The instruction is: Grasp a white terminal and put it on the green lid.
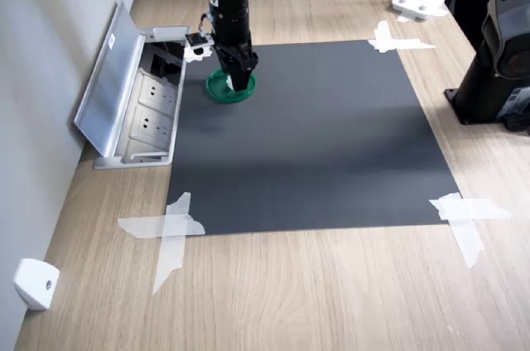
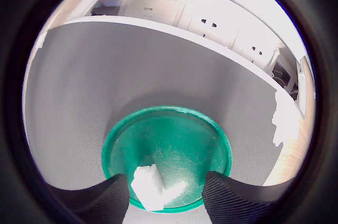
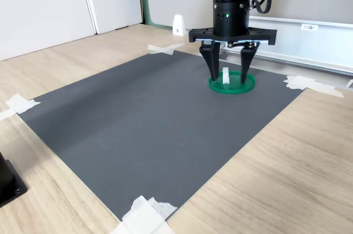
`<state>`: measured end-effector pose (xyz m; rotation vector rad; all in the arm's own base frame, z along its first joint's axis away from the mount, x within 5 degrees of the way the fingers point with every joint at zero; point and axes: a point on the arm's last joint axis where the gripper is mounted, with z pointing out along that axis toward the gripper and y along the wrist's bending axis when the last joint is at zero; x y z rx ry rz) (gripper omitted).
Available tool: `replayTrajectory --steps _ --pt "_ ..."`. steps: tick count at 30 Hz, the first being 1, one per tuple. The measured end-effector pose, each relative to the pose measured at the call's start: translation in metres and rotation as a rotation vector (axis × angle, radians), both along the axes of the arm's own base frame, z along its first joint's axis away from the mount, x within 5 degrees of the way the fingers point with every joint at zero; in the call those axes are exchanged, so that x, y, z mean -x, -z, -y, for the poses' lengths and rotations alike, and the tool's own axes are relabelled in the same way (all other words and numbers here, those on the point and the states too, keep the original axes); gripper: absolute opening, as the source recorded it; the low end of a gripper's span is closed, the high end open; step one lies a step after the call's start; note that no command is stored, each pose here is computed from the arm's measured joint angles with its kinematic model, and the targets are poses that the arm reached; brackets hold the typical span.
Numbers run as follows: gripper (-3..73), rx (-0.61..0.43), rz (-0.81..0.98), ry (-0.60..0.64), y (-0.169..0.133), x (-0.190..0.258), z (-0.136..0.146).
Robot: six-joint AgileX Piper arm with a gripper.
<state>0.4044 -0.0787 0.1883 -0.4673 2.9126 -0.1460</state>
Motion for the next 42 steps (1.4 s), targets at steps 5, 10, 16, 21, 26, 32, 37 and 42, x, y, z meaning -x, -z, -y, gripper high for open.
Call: replayTrajectory --steps 5,10,16,21,26,32,37,42 --pt "60.5 -0.024 0.028 0.017 -0.011 0.002 -0.003" --pt "57.8 -0.074 0.075 0.036 -0.032 0.007 -0.008" --pt "39.6 -0.127 0.23 0.046 -0.09 0.026 -0.018" --pt "17.1 -0.116 0.393 0.074 -0.133 0.062 -0.025" --pt "1.2 -0.115 0.65 0.197 -0.156 0.119 -0.032" --pt "-0.4 -0.178 0.959 0.319 -0.16 0.21 -0.046" --pt "-0.5 -0.257 1.184 0.372 -0.142 0.277 -0.058" --pt "-0.5 -0.238 1.273 0.349 -0.097 0.324 -0.066"
